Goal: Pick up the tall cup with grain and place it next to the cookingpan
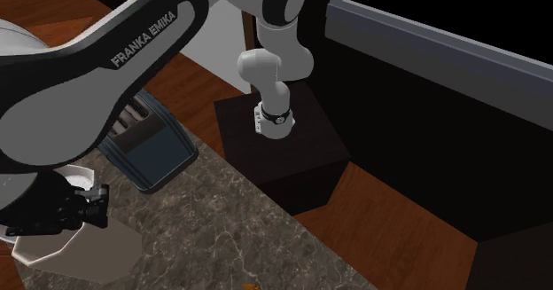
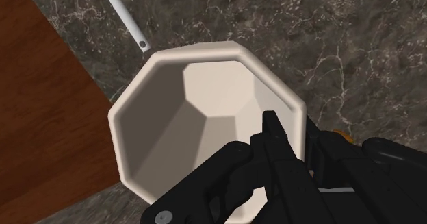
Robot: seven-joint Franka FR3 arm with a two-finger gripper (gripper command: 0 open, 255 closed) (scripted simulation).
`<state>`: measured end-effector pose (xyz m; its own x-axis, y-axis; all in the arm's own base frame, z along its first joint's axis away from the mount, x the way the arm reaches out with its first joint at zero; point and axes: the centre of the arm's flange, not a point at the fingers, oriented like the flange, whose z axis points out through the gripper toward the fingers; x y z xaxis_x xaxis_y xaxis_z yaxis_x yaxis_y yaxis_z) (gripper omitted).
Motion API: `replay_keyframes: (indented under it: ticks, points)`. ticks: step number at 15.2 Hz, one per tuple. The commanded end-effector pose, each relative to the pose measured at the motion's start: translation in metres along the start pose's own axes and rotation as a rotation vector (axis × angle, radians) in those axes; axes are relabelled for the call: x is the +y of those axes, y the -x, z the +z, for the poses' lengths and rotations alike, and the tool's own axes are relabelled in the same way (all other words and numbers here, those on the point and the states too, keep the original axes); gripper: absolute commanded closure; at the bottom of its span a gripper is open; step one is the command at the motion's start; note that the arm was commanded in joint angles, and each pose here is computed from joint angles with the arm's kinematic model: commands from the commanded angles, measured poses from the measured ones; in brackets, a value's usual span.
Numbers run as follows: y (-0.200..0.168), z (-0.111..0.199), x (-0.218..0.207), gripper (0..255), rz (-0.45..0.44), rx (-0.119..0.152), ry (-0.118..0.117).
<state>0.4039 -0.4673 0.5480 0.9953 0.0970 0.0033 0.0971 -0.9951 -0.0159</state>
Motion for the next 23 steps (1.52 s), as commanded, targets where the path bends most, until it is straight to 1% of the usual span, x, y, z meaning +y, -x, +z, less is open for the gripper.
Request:
replay_keyframes:
  ticks: [1,23]
  points:
    - [0.000,0.010,0.000,255,0.000,0.001,0.001]
    - [0.000,0.126,0.002,255,0.000,0.001,0.001]
